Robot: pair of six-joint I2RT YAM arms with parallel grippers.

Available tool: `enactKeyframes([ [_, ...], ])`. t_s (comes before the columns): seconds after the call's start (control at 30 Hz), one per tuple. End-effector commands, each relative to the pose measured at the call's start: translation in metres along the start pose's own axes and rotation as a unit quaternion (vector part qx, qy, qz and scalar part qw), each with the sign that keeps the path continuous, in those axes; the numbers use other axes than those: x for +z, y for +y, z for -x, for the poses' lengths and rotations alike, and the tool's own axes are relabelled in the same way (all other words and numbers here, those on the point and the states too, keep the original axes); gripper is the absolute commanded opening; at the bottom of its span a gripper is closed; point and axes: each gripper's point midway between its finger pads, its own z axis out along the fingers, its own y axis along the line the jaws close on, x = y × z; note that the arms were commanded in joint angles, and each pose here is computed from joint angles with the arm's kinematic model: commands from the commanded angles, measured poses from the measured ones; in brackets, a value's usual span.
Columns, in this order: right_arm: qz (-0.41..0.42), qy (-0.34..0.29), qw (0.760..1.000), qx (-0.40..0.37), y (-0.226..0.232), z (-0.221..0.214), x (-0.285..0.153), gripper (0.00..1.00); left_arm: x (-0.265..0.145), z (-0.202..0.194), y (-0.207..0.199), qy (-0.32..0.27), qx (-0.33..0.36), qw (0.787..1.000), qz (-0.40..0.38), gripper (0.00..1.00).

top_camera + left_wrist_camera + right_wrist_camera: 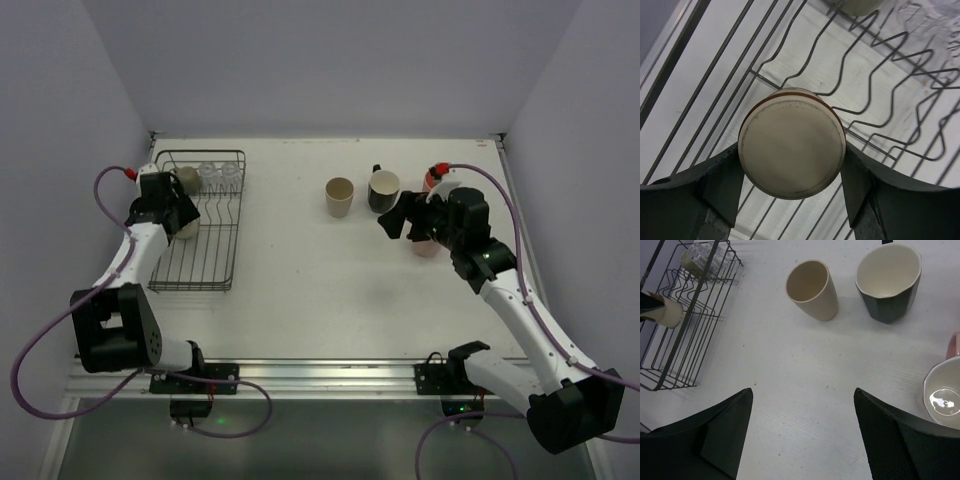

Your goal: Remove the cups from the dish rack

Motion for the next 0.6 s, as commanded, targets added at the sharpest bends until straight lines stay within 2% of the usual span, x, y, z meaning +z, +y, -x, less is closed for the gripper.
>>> enactKeyframes([
  [0.0, 0.019, -0.006, 1.0, -0.004, 0.011, 0.004, 0.003, 0.84, -0.042, 0.032, -0.021, -0.065, -0.029, 0.995, -0.074, 0.37],
  [0.1, 0.033, 0.001, 0.999, -0.004, 0.022, 0.002, 0.006, 0.84, -0.077, 0.031, -0.042, -0.082, -0.026, 0.986, -0.141, 0.33],
  [0.23, 0.091, -0.006, 0.996, -0.003, 0.068, -0.001, 0.007, 0.85, -0.123, 0.027, -0.057, -0.104, -0.025, 0.969, -0.223, 0.28],
  [0.27, 0.084, -0.018, 0.996, 0.009, 0.073, 0.002, 0.009, 0.85, -0.14, 0.024, -0.063, -0.106, -0.027, 0.96, -0.259, 0.28],
  [0.33, 0.135, -0.034, 0.99, 0.017, 0.108, 0.003, 0.008, 0.85, -0.156, 0.016, -0.077, -0.103, -0.038, 0.942, -0.316, 0.27],
  [0.4, 0.199, -0.029, 0.978, 0.049, 0.144, -0.004, 0.006, 0.85, -0.188, 0.003, -0.102, -0.085, -0.034, 0.904, -0.417, 0.27],
  [0.43, 0.235, -0.052, 0.969, 0.061, 0.161, 0.004, 0.004, 0.85, -0.198, -0.003, -0.114, -0.079, -0.052, 0.883, -0.461, 0.27],
  [0.47, 0.252, -0.041, 0.963, 0.087, 0.171, -0.002, 0.009, 0.84, -0.218, -0.013, -0.125, -0.06, -0.046, 0.854, -0.514, 0.27],
  [0.53, 0.297, -0.047, 0.949, 0.099, 0.198, -0.002, 0.006, 0.83, -0.242, -0.022, -0.142, -0.056, -0.061, 0.807, -0.584, 0.26],
  [0.57, 0.294, -0.036, 0.949, 0.106, 0.203, -0.01, 0.015, 0.82, -0.254, -0.029, -0.147, -0.046, -0.059, 0.789, -0.609, 0.26],
])
